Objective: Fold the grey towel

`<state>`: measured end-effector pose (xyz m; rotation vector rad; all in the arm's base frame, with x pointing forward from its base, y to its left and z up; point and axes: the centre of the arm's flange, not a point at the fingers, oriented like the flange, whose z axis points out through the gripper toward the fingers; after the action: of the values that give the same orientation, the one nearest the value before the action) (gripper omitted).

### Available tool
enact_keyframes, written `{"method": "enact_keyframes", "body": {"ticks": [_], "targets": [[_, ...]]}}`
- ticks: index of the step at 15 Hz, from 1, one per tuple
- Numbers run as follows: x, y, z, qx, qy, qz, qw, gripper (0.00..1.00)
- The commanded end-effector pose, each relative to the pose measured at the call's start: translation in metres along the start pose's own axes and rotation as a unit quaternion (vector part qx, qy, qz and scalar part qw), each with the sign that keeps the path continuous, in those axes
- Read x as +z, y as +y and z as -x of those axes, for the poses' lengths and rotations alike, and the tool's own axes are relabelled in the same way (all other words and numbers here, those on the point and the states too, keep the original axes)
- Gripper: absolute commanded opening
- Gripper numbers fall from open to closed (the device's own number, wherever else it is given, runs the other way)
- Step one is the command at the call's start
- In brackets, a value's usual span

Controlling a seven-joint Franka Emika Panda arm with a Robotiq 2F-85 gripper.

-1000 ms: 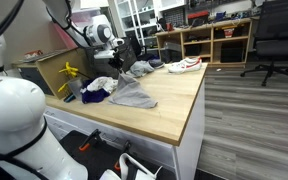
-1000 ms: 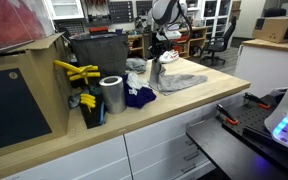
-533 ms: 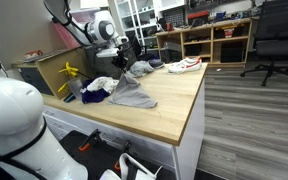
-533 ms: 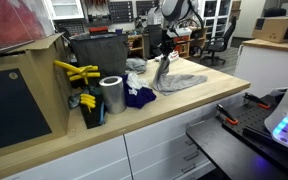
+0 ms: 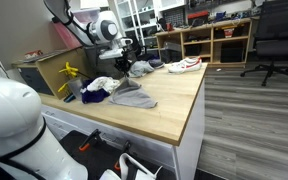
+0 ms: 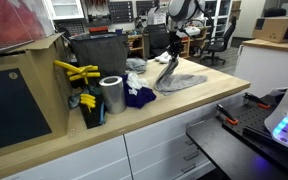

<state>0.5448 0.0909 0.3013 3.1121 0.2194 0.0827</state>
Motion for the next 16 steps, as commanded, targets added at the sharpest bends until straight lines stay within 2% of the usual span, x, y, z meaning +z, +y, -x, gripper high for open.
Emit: {"method": "enact_keyframes", "body": {"ticks": [1,9,16], "targets": [[-0.006,0.020,0.016,-0.007,-0.020,0.014,0.9997,0.02],[0.000,0.055,0.025,-0.001,-0.038,0.043,0.9984,0.02],[-0.008,0.072,0.051,-0.007,-0.066,0.045,0.9967,0.02]]}}
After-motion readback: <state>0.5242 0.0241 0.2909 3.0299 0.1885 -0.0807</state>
